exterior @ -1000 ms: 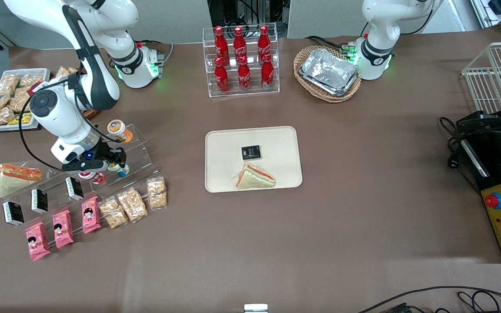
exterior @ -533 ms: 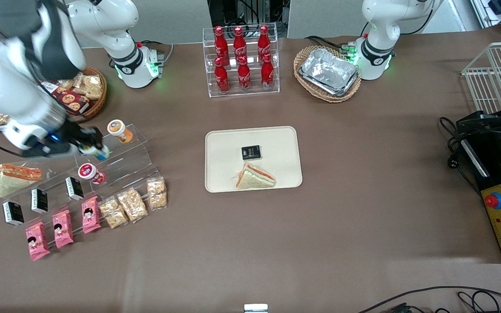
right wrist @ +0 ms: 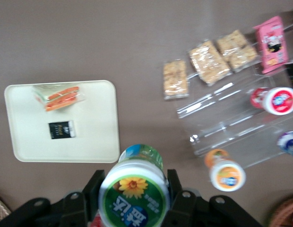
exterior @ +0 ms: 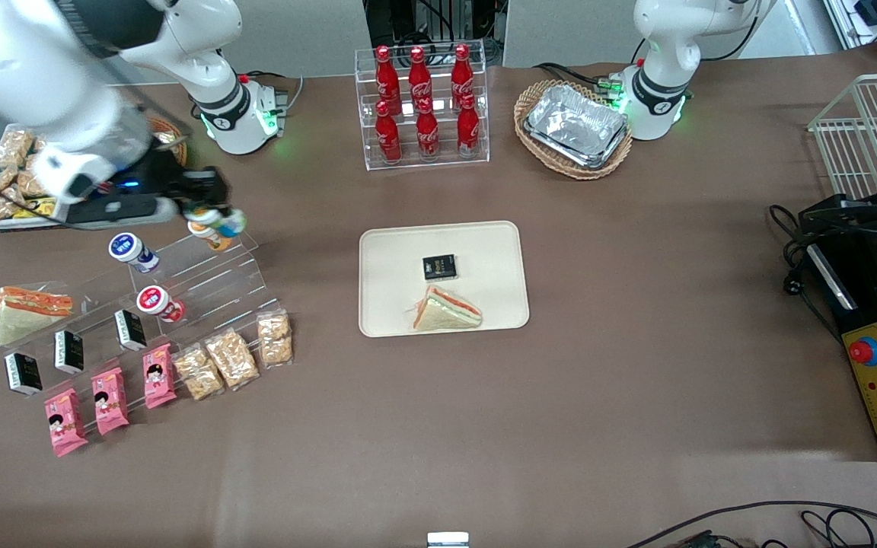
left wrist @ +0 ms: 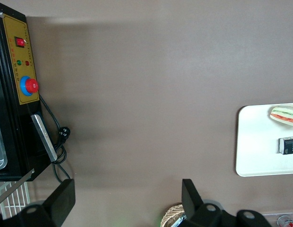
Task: Place green gum on tray
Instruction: 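Lift the gum bottle off the stand and carry it toward the tray, then lower the gum bottle onto the tray beside the black packet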
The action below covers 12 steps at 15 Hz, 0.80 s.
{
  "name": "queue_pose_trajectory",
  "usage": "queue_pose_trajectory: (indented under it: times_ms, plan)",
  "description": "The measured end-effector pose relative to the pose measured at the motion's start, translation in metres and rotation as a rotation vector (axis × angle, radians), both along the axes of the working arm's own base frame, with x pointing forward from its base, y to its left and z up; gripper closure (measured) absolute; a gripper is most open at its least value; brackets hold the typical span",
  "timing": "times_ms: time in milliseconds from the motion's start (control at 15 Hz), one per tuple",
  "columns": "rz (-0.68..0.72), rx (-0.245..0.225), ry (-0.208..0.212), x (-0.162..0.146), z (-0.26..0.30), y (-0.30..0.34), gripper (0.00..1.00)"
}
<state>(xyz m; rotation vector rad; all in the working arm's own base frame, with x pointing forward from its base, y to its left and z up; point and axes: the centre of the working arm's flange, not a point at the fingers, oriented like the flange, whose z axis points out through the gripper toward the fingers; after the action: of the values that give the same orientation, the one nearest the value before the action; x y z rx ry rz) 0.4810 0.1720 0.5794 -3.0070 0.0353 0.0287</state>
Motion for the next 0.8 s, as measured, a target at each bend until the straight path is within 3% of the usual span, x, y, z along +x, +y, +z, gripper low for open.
queue_pose_trajectory:
  times_ms: [333,600,800]
  plan:
    - [-0.05,0.005,-0.012,-0.001,-0.063,0.114,0.41]
    - [-0.045,-0.051,-0.033,-0.012,-0.154,0.175,0.41]
    - [-0.028,-0.062,-0.038,-0.036,-0.21,0.196,0.41]
